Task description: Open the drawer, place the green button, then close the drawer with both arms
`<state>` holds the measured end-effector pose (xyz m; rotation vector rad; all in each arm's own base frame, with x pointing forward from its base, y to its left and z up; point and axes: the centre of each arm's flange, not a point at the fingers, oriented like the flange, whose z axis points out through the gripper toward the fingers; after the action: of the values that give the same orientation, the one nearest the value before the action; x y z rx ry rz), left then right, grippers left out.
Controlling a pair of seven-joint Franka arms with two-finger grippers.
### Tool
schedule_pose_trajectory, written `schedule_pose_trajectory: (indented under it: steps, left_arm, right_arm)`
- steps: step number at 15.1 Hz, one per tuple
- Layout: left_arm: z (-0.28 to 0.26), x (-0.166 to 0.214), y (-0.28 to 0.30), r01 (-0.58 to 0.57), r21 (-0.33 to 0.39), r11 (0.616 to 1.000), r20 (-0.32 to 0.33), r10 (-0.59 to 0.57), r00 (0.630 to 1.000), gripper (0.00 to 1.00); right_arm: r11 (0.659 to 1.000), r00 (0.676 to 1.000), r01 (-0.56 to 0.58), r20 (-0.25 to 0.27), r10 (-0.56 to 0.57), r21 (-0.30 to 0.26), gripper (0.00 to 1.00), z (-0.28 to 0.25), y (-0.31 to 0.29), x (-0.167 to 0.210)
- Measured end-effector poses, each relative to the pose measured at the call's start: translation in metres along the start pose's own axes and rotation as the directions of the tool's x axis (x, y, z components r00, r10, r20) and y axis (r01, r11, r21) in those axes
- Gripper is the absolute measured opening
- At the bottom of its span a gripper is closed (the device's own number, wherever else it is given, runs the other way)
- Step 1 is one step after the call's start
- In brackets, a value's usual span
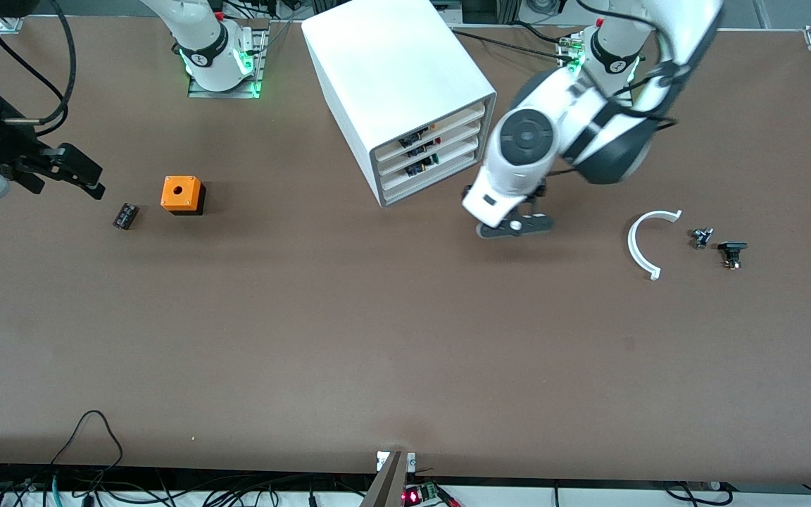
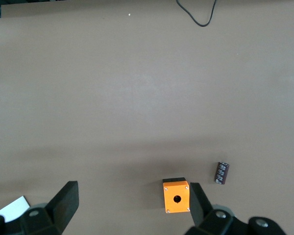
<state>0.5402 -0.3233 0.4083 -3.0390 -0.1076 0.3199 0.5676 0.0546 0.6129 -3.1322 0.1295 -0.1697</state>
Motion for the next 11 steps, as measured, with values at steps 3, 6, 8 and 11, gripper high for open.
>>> schedule_pose_trajectory:
  steps: [3,6,8,11]
  left_arm:
    - [-0.054,0.016,-0.044,-0.117,-0.009,0.993,-0.037,0.116,0.993,1.00]
    - [-0.102,0.023,-0.096,-0.195,0.000,0.981,-0.089,0.194,0.977,1.00]
    - [-0.127,0.025,-0.137,-0.226,0.028,0.974,-0.129,0.228,0.965,1.00]
    - [-0.153,0.027,-0.226,-0.218,-0.038,0.975,-0.167,0.209,0.964,1.00]
  right_arm:
    - [1.000,1.000,0.010,0.002,-0.010,0.001,1.00,0.000,-0.007,-0.002]
    - [1.000,1.000,0.006,0.005,-0.006,0.000,1.00,0.000,-0.005,-0.002]
    - [1.000,1.000,0.000,0.005,0.000,-0.001,1.00,0.000,-0.001,-0.001]
    - [1.000,1.000,0.005,0.009,-0.005,-0.002,1.00,0.000,0.000,-0.001]
